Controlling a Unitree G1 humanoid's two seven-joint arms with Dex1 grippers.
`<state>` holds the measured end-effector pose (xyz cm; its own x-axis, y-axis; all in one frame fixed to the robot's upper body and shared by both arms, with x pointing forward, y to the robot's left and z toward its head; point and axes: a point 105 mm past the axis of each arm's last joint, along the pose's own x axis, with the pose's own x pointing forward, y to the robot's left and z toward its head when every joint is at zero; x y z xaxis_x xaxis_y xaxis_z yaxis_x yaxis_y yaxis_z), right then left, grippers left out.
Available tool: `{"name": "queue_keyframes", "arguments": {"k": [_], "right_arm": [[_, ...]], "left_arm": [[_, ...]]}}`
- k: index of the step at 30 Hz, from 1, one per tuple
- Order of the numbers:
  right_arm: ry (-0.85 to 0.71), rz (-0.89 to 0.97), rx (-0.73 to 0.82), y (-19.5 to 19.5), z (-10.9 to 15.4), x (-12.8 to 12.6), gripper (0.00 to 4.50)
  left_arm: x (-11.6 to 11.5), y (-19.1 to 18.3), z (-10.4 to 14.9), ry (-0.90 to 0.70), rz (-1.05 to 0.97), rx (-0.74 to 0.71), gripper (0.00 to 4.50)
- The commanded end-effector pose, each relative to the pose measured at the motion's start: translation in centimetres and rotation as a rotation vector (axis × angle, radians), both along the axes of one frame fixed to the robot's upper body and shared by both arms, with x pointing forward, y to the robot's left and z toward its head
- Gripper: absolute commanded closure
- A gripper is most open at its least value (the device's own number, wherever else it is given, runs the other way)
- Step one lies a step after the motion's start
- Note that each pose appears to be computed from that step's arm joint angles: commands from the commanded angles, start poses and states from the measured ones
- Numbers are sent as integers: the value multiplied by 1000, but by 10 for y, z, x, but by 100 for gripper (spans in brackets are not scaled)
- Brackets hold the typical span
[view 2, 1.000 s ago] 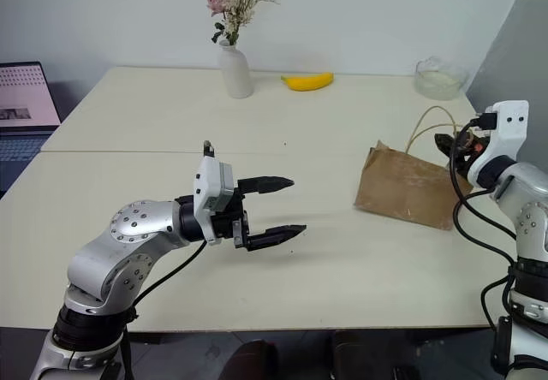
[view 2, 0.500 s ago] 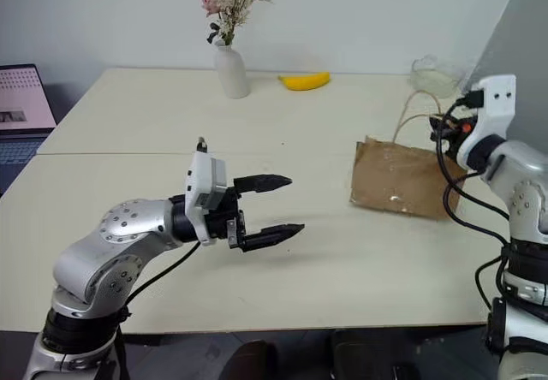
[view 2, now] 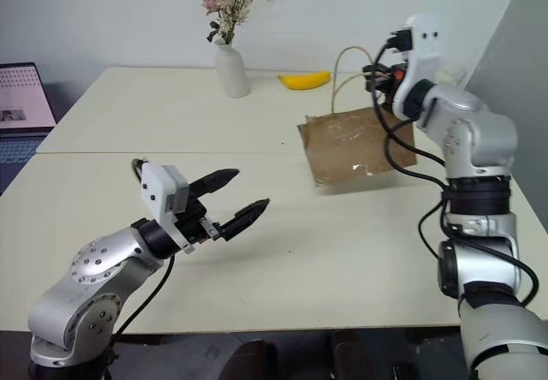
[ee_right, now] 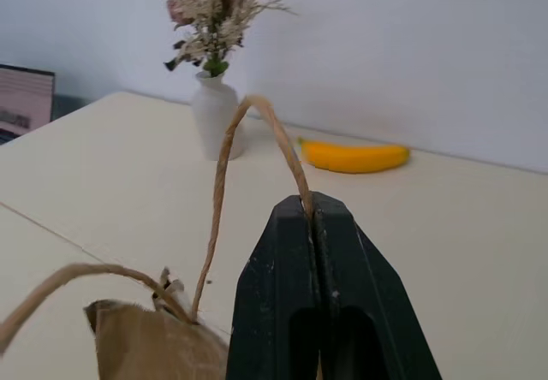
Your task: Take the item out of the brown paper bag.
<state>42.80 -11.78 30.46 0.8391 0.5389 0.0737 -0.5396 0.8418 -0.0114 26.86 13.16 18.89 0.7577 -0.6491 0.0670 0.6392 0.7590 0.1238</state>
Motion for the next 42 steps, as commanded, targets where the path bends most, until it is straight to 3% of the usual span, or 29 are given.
{"name": "queue_keyframes", "arguments": {"k": [1, 6, 16, 28, 42], "right_arm": [[-81, 48, 37, 31, 26, 6, 445], [-66, 118, 72, 77, 23, 16, 445], [-66, 98, 95, 102, 18, 29, 445], [-23, 55, 53, 101, -12, 36, 445], [-17, 79, -62, 78, -22, 24, 445]], "left_arm": [[-4, 16, 8, -72, 111, 1, 0], [-5, 23, 12, -95, 158, -3, 0], [-3, 56, 10, -111, 329, 6, 0], [-2, 52, 7, -124, 312, 31, 0], [2, 51, 8, -147, 278, 75, 0]]}}
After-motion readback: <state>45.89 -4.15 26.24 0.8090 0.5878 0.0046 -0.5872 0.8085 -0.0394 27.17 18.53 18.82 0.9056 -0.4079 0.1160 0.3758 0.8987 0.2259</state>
